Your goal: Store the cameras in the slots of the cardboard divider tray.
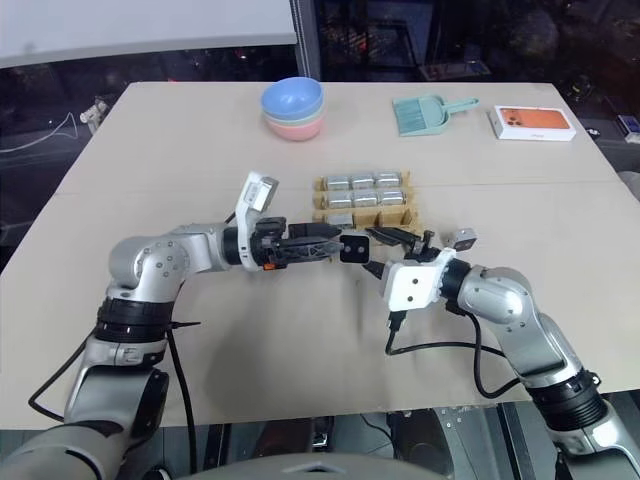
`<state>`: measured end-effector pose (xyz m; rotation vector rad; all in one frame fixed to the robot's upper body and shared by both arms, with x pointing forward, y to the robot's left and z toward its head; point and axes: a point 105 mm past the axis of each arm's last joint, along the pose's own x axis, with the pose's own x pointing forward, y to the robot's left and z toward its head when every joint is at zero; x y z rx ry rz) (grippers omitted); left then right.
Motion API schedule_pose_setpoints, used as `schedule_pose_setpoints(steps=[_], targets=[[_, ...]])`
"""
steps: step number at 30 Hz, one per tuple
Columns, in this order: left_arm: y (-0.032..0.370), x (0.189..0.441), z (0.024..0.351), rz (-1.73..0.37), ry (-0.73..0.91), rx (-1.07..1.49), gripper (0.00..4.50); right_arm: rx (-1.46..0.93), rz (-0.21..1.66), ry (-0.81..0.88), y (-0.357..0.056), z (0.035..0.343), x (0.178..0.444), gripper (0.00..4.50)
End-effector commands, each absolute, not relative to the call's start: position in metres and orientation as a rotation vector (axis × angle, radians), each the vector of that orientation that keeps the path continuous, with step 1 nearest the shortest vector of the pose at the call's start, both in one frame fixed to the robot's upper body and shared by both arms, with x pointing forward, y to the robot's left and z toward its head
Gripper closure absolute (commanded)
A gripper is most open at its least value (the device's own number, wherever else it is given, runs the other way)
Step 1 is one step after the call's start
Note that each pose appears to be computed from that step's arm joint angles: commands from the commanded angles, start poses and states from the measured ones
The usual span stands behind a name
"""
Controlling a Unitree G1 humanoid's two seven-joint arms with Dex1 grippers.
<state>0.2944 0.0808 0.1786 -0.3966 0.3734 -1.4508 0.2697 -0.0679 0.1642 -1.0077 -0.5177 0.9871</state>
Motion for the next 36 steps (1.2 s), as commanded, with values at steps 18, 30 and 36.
schedule_pose_setpoints(steps=[18, 30, 36], targets=[[0.083, 0.28, 0.185, -1.566, 0.361, -0.352, 2.92, -1.045, 0.97, -0.623, -0.063, 0.174, 0.261, 2.76], [0.082, 0.284, 0.181, -1.545, 0.364, -0.35, 2.92, -1.028, 0.952, -0.641, -0.061, 0.178, 0.262, 2.76], [0.082, 0.291, 0.184, -1.516, 0.345, -0.372, 3.73, -1.025, 0.957, -0.626, -0.062, 0.176, 0.261, 2.76]])
